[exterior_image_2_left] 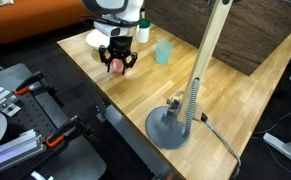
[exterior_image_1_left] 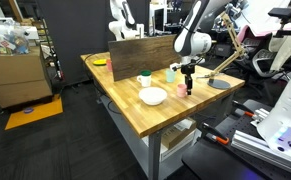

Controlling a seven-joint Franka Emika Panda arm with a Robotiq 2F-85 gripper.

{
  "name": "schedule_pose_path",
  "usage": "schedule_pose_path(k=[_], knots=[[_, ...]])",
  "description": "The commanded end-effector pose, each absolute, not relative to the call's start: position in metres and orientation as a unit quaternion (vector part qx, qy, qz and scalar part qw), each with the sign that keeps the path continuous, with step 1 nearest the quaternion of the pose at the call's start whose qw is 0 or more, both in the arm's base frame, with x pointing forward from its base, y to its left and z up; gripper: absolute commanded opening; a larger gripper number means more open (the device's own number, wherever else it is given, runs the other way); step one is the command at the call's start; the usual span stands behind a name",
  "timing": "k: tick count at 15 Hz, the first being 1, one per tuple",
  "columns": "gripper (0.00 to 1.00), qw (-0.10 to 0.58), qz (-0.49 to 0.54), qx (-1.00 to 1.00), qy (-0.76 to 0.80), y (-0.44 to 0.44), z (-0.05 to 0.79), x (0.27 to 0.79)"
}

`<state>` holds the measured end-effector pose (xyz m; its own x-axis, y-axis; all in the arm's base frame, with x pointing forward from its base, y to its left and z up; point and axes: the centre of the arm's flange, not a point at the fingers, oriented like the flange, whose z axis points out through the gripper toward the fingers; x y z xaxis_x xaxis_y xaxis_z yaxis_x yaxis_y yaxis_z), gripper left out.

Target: Pour the contents in the pink cup into the white bowl

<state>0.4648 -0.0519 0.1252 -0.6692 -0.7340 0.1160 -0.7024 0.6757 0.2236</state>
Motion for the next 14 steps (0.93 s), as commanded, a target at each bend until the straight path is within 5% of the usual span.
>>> schedule_pose_path(k=[1, 5, 14], knots=[[0.28, 0.093, -0.084, 0.392, -0.911, -0.049, 0.125, 0.467], [0.01, 0.092, -0.073, 0.401, -0.908, -0.041, 0.132, 0.466], [0.04, 0.116, -0.021, 0.426, -0.897, -0.019, 0.145, 0.459]])
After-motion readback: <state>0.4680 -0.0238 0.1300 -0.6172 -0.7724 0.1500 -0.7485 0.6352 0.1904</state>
